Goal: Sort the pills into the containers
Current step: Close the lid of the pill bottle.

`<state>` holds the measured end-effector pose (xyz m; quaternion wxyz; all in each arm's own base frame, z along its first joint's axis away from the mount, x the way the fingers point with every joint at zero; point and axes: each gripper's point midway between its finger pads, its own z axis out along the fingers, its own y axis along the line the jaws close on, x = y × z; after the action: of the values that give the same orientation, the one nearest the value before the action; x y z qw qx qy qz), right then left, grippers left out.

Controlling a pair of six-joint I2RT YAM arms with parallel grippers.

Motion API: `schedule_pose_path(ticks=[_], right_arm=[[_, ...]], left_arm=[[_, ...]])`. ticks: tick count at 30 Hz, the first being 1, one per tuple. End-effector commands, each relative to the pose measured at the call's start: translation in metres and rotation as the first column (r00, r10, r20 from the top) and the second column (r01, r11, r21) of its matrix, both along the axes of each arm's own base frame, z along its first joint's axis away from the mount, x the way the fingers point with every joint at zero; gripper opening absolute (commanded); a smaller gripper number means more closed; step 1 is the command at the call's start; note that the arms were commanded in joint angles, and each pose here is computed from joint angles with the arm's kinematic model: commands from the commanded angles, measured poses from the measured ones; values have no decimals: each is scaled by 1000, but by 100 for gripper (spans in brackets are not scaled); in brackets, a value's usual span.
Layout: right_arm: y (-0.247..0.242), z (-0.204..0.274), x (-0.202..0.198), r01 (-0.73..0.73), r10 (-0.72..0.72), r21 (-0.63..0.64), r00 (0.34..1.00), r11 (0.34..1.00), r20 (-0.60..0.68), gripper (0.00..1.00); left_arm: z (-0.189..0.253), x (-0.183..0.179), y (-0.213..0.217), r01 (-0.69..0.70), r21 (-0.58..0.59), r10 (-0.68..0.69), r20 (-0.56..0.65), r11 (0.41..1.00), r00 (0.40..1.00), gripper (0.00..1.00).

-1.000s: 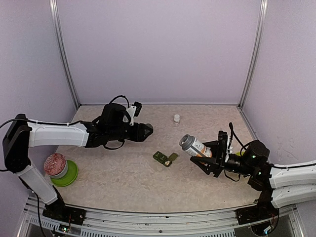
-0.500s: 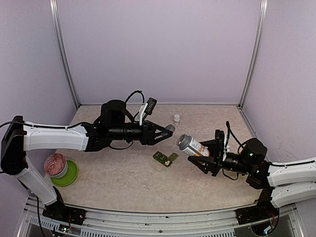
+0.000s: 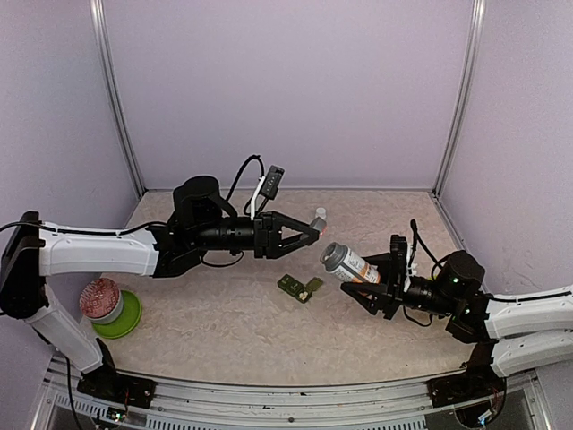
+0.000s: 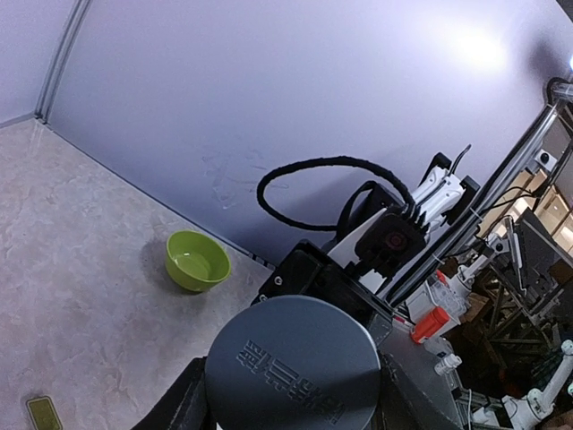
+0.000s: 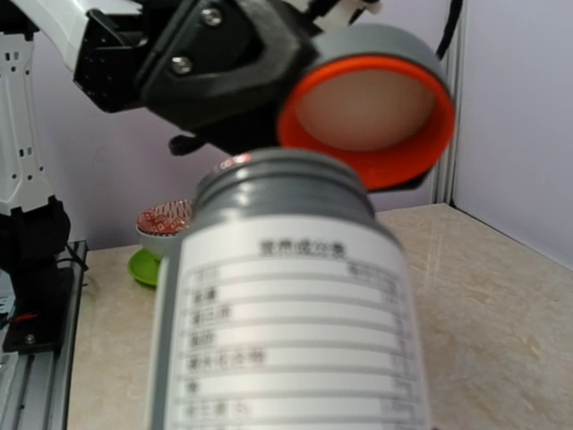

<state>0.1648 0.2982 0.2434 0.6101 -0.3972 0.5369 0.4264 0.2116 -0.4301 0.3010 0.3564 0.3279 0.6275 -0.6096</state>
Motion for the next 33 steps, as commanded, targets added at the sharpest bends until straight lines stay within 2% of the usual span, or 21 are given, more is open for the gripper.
schedule_pose_path(ticks=[1, 13, 21, 28, 33], right_arm=[[-3, 35, 3, 21, -27, 80, 997, 997, 78, 25], [-5, 35, 7, 45, -51, 81, 996, 996, 75, 25], [-4, 35, 9, 54, -60, 75, 996, 996, 74, 25], [-5, 34, 21, 119, -123, 54, 990, 991, 70, 25], [-5, 31, 32, 190, -191, 21, 978, 981, 82, 24]], left_arm=[[14, -15, -3, 47, -41, -47, 11, 998, 999, 42], [-4, -29, -23, 91, 3, -91, -13, 996, 996, 43], [-10, -28, -30, 72, 17, -71, -34, 997, 997, 46], [-22, -19, -37, 19, 43, -14, -119, 999, 993, 46], [-38, -5, -37, -59, 87, 75, -194, 994, 978, 46]])
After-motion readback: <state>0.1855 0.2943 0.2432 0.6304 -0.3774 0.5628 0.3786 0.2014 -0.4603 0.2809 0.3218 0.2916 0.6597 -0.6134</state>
